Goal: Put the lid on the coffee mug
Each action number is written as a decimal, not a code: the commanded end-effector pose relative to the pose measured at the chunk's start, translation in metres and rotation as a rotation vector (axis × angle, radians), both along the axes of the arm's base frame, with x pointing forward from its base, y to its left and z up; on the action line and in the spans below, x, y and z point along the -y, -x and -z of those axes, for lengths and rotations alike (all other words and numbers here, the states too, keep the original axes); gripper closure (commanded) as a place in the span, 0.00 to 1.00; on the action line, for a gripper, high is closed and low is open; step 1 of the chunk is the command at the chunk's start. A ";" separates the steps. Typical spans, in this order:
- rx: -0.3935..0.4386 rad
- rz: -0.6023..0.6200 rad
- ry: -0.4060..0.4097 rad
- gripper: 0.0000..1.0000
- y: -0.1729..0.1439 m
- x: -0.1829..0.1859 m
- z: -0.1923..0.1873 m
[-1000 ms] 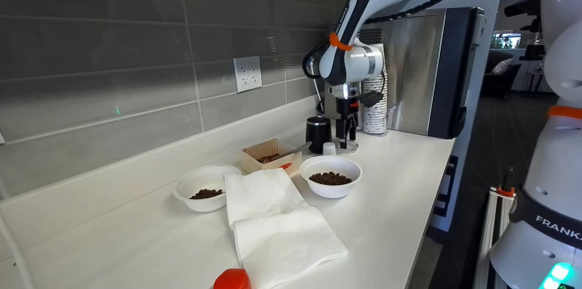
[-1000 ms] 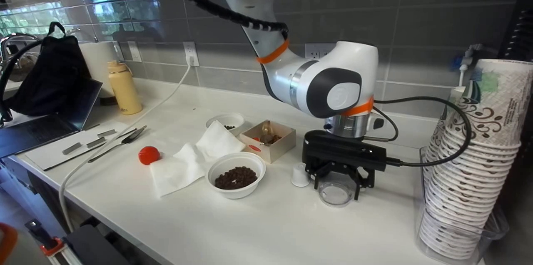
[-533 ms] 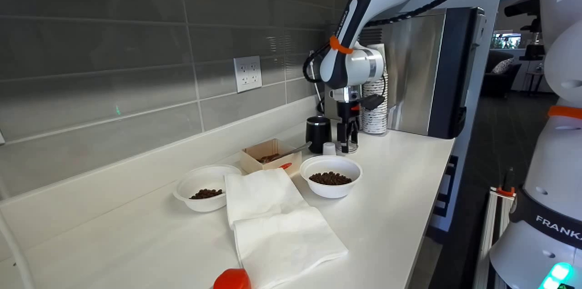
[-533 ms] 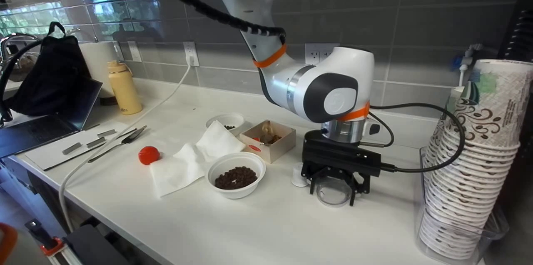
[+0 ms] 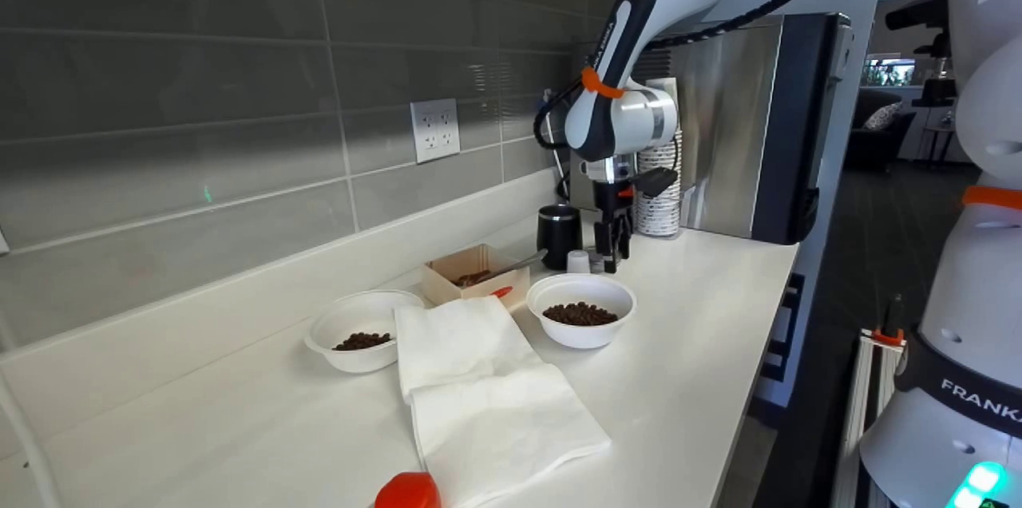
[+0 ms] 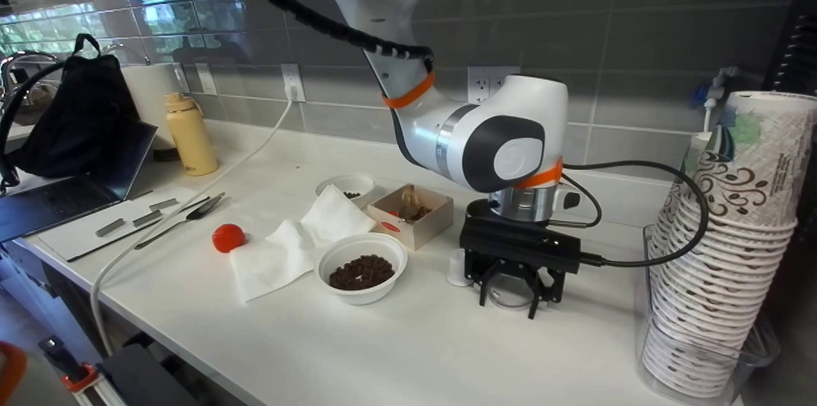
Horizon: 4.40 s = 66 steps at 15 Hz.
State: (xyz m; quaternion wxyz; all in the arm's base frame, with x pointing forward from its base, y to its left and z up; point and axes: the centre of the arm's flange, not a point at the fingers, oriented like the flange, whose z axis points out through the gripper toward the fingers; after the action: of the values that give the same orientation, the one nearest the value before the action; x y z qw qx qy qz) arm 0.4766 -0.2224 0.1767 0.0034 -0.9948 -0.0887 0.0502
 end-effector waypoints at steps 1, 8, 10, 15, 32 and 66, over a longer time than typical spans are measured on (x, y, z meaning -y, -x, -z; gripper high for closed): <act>0.023 0.007 0.023 0.55 0.010 -0.007 0.000; 0.042 0.020 0.037 0.49 0.011 0.004 -0.018; 0.045 0.016 0.040 0.35 0.011 0.006 -0.024; 0.066 -0.030 0.064 0.00 -0.001 0.014 -0.040; 0.039 -0.240 0.003 0.00 -0.046 0.004 -0.026; 0.051 -0.232 0.067 0.00 -0.043 -0.006 -0.015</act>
State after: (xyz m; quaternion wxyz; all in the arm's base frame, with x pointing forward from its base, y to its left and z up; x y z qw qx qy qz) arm 0.5228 -0.2169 0.1903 -0.0210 -0.9779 -0.2057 0.0306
